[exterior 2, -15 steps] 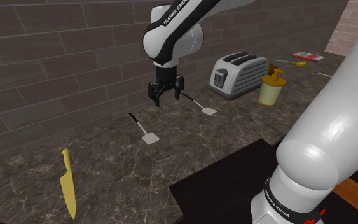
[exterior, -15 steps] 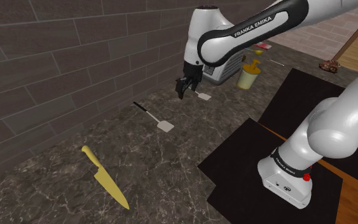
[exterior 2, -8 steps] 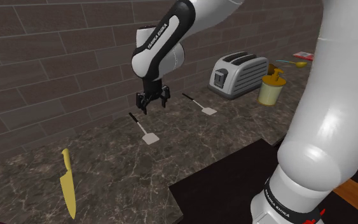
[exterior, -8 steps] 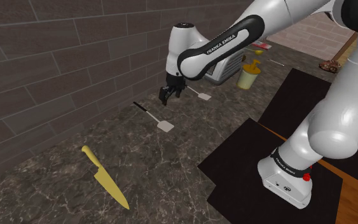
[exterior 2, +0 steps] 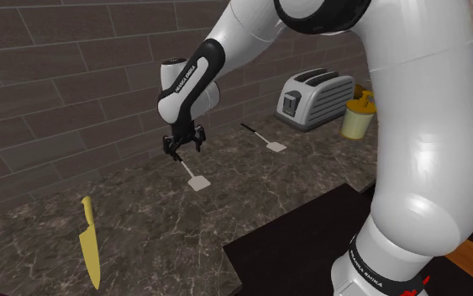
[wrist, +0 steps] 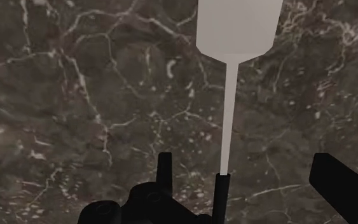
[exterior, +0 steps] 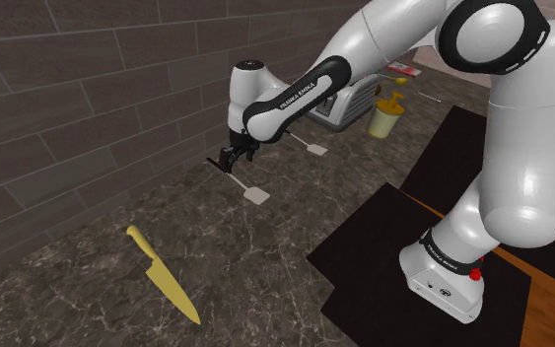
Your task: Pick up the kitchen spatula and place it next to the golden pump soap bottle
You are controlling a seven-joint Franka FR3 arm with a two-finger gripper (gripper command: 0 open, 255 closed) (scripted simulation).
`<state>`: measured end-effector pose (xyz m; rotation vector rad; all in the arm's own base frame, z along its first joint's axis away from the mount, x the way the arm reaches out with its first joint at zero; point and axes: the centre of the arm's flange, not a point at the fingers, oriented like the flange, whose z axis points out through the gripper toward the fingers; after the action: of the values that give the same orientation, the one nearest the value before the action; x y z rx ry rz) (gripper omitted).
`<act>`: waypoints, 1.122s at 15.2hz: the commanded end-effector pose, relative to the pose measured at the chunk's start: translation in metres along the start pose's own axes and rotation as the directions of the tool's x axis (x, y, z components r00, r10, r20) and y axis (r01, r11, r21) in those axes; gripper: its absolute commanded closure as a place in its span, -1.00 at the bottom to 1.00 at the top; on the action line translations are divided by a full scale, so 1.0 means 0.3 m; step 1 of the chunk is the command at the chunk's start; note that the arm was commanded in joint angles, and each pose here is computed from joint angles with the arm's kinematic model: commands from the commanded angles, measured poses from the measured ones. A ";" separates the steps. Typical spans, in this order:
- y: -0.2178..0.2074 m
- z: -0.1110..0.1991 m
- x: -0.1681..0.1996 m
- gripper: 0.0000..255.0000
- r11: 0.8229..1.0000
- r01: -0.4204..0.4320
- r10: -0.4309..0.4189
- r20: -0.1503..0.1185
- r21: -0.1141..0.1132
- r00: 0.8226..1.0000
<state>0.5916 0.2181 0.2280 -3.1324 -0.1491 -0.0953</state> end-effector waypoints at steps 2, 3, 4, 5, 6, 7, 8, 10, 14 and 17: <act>-0.023 0.066 0.040 -1.00 1.000 0.001 -0.001 -0.005 -0.001 1.000; -0.023 0.084 0.040 -1.00 1.000 0.001 -0.001 -0.005 -0.001 1.000; -0.023 0.102 0.040 -1.00 1.000 0.001 -0.001 -0.005 -0.001 1.000; -0.023 0.119 0.040 -1.00 1.000 0.001 -0.001 -0.005 -0.001 1.000; -0.023 0.137 0.040 -1.00 1.000 0.001 -0.001 -0.005 -0.001 1.000; -0.023 0.154 0.040 -1.00 1.000 0.001 -0.001 -0.005 -0.001 1.000; -0.023 0.172 0.040 -1.00 1.000 0.001 -0.001 -0.005 -0.001 1.000; -0.023 0.182 0.040 -1.00 1.000 0.001 -0.001 -0.005 -0.001 1.000; -0.023 0.182 0.040 -1.00 1.000 0.001 -0.001 -0.005 -0.001 1.000; -0.023 0.182 0.040 1.00 1.000 0.001 -0.001 -0.005 -0.001 1.000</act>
<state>0.6063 0.2263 0.1743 -3.1326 -0.1508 -0.1036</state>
